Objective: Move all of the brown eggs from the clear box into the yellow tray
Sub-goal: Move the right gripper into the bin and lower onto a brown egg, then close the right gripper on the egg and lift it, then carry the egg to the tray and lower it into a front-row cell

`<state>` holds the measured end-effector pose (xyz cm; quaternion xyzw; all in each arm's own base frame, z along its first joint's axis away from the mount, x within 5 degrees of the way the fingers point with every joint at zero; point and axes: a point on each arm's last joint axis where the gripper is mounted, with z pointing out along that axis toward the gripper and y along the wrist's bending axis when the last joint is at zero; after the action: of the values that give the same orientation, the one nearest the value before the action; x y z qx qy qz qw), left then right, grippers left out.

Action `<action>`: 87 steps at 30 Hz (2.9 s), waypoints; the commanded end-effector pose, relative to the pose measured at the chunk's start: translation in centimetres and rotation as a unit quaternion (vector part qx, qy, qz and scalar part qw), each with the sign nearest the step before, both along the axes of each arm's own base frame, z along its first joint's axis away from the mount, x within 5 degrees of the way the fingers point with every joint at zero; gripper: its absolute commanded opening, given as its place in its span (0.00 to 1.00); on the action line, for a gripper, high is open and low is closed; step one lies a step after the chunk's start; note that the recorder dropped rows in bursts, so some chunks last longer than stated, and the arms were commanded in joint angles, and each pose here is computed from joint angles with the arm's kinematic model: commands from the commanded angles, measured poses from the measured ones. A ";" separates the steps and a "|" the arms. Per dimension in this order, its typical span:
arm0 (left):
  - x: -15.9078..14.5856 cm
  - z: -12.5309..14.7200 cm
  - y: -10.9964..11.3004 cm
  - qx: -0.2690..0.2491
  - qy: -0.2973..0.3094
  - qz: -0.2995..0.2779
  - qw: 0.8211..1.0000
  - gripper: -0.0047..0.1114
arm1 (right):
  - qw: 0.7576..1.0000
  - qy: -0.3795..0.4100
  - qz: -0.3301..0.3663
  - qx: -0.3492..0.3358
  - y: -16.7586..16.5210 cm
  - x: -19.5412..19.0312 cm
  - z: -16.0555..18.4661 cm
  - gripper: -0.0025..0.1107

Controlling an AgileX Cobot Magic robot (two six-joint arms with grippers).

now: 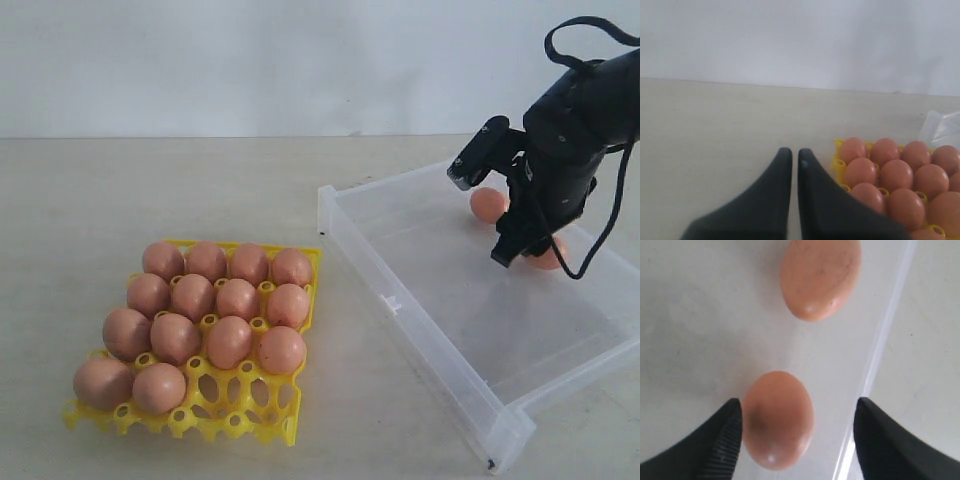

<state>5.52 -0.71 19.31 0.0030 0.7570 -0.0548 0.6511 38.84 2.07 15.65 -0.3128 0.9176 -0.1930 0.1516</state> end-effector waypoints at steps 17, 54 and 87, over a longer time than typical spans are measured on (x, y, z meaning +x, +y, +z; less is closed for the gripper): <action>0.0 0.0 0.0 -0.005 -0.004 -0.002 1.000 0.08 | 1.000 0.000 -0.013 0.017 0.0 0.1 -0.5 0.49; 0.0 0.0 0.0 -0.005 -0.004 -0.002 1.000 0.08 | 0.916 -0.162 -0.203 0.305 2.4 -1.2 5.3 0.02; 0.0 0.0 0.0 -0.005 -0.004 -0.002 1.000 0.08 | 0.700 -0.545 0.007 0.462 2.5 -19.1 25.4 0.02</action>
<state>5.52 -0.70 19.33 0.0028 0.7562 -0.0546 0.6520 20.13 3.97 41.17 -0.0162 0.6398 0.1317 0.7570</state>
